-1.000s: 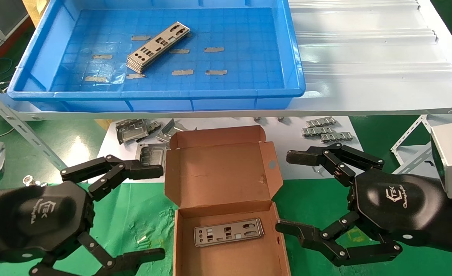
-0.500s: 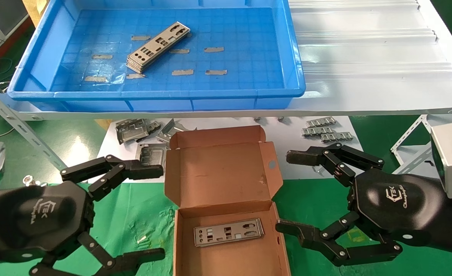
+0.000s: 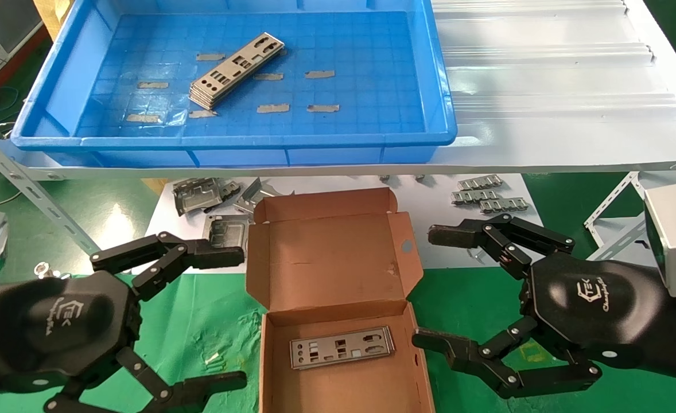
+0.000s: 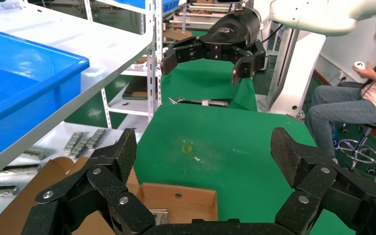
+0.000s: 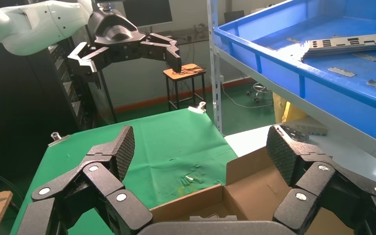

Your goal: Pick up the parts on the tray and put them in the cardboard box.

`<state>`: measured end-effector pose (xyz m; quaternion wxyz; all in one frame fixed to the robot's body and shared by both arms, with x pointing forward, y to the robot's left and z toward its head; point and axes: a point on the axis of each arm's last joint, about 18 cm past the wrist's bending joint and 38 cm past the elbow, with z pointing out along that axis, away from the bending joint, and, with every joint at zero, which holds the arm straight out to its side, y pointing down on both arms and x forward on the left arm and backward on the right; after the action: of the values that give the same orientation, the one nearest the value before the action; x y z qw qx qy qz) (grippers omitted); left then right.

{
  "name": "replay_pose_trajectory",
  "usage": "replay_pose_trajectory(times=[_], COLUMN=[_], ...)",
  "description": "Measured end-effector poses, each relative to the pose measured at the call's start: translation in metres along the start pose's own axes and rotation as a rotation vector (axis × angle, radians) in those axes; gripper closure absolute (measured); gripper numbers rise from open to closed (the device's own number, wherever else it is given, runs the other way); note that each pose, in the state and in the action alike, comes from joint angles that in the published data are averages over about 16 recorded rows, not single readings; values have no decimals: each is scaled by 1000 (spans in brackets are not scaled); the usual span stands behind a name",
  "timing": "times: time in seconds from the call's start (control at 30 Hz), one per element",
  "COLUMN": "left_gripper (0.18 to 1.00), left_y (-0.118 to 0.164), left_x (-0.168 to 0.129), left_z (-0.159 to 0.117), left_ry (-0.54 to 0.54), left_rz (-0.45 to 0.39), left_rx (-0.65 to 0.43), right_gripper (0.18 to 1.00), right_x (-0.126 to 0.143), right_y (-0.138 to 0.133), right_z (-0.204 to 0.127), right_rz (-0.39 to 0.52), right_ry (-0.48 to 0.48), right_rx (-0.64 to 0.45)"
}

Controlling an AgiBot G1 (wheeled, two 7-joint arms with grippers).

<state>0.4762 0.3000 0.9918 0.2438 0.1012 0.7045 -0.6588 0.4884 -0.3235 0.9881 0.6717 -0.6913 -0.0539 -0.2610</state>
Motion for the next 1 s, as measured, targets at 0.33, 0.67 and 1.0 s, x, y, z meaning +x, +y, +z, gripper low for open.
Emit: replay_pose_trajectory(times=[0.33,0.67,1.0], left_gripper=[184,184,184], left_y=[0,0,0], left_x=[0,0,0], left_z=[0,0,0], left_ry=[0,0,0], left_rz=[0,0,0], left_rx=[0,0,0], right_gripper=[180,206,314], right_x=[0,0,0], right_y=[0,0,0], right_z=[0,0,0], right_rz=[0,0,0], right_ry=[0,0,0], right_rx=[0,0,0])
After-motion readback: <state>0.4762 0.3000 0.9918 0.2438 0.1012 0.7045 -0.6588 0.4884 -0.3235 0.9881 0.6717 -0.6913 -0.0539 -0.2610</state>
